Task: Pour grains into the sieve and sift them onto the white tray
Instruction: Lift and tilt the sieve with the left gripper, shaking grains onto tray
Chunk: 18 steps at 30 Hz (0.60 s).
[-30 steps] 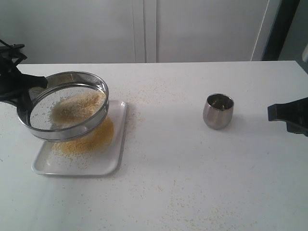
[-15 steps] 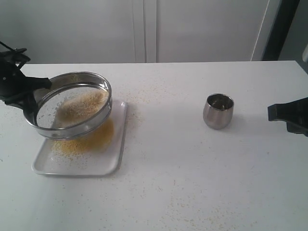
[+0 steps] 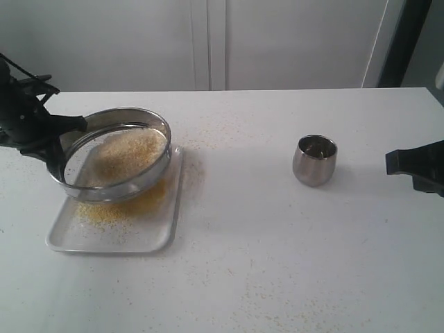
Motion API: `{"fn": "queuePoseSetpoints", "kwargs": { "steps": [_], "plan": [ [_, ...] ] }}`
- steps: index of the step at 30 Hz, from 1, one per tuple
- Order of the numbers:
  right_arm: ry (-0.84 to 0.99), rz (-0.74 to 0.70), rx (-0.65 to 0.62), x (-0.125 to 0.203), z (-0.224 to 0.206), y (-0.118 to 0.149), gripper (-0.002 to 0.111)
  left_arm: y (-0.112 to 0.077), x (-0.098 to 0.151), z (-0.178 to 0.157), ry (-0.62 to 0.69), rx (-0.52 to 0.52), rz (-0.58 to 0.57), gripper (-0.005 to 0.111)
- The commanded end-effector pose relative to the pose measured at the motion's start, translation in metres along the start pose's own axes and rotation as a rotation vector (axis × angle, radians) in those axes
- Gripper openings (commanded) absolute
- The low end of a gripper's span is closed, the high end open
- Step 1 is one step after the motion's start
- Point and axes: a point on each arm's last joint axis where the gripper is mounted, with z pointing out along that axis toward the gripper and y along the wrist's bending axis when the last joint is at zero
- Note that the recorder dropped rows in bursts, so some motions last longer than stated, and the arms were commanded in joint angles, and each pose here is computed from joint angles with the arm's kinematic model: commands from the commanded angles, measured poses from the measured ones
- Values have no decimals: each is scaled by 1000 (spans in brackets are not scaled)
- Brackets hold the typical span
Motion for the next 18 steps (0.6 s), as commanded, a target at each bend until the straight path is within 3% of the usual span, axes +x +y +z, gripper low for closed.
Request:
{"fn": "queuePoseSetpoints", "kwargs": {
  "steps": [1, 4, 7, 11, 13, 14, 17, 18],
  "plan": [
    [-14, 0, 5, 0, -1, -1, 0, -9, 27, -21, 129, -23, 49, 0],
    [-14, 0, 5, 0, -1, -1, 0, -5, 56, -25, -42, -15, -4, 0],
    [-14, 0, 5, 0, -1, -1, 0, 1, 43, -24, -144, -35, 3, 0],
    [-14, 0, 5, 0, -1, -1, 0, -6, 5, -14, 50, -15, -7, 0],
    [-17, 0, 5, 0, -1, -1, 0, -11, 16, -21, 189, -14, 60, 0],
    [-19, 0, 5, 0, -1, -1, 0, -11, 26, -26, 196, -27, 93, 0],
    [-18, -1, 5, 0, -1, -1, 0, -5, 65, -35, 40, -52, 40, 0],
    [-18, -1, 5, 0, -1, -1, 0, -2, 69, -36, -123, -61, 67, 0]
  ]
}}
